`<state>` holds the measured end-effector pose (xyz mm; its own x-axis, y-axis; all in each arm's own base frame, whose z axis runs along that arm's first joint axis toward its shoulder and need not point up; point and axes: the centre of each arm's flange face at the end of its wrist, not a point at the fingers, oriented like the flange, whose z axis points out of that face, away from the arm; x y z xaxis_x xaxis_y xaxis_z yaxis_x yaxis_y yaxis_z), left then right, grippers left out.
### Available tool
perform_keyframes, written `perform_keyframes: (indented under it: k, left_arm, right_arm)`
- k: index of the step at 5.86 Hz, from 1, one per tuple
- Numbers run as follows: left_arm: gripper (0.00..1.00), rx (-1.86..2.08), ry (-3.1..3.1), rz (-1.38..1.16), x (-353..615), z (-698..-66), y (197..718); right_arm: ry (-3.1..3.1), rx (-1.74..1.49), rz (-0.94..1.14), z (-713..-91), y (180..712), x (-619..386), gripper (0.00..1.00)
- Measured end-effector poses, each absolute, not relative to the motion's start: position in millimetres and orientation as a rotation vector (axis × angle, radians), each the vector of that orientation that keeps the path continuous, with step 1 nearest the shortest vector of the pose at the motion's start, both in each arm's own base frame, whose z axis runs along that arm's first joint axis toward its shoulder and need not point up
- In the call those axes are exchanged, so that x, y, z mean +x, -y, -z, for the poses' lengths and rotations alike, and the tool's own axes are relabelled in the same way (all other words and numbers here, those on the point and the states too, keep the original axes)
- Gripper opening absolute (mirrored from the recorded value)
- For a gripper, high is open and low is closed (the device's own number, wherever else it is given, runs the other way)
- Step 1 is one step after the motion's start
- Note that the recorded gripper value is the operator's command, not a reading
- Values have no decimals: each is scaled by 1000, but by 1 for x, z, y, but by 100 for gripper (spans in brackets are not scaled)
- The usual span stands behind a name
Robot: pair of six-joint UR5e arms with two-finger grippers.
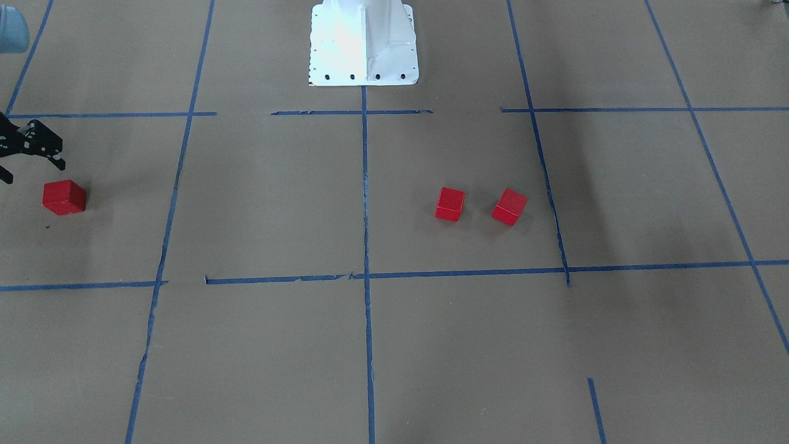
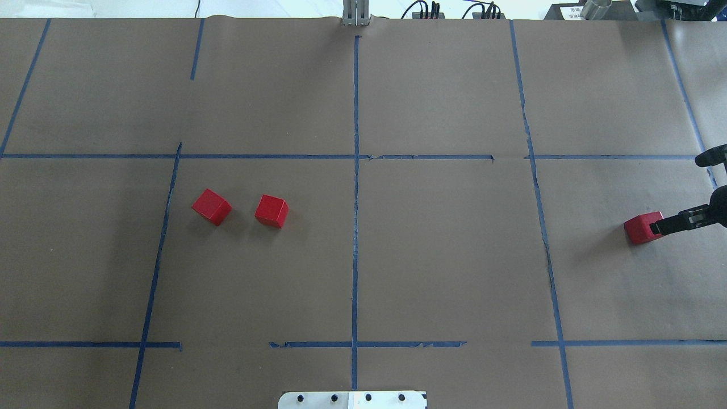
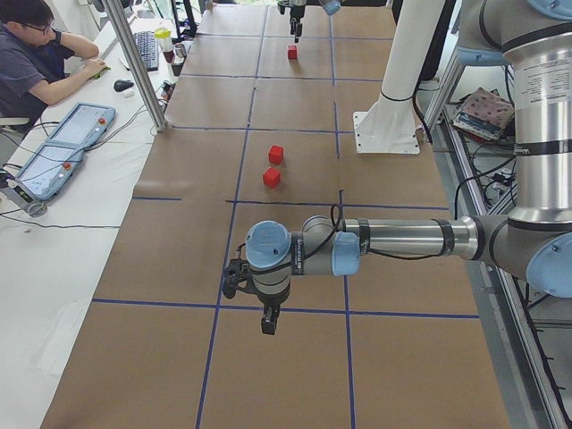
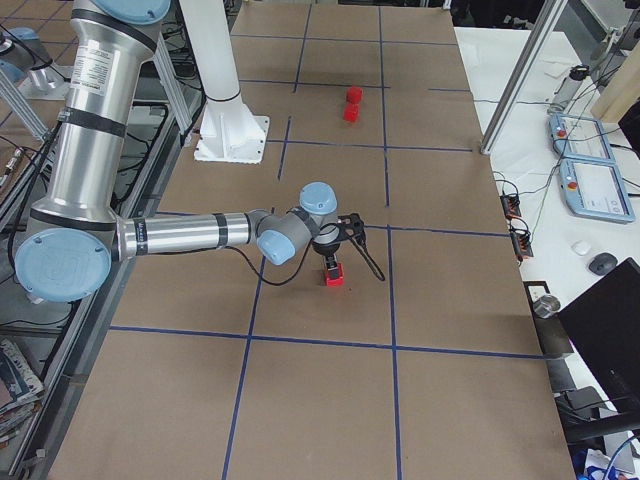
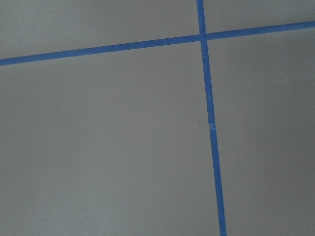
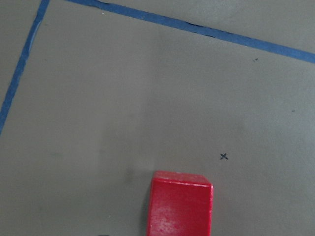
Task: Form red blocks into L shape at center
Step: 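Reach the right gripper down and grasp the lone red cube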
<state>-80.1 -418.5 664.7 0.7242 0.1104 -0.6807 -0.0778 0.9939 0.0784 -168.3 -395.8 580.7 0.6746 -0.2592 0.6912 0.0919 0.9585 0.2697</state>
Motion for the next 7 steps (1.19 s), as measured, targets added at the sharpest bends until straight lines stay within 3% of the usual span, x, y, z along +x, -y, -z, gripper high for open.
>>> perform_keyframes:
  k: [4,6,7]
  left_arm:
    - [100,47,-754,-104,-80,-665,419]
    - [100,47,-754,-104,-80,-665,419]
    - [100,47,-754,-104,-80,-665,419]
  right_arm:
    - [795,162,175,-610,408,-200,97]
    - [785,145,179,-619,420,-215,32]
    - [782,138,178,-621,422,-217,22]
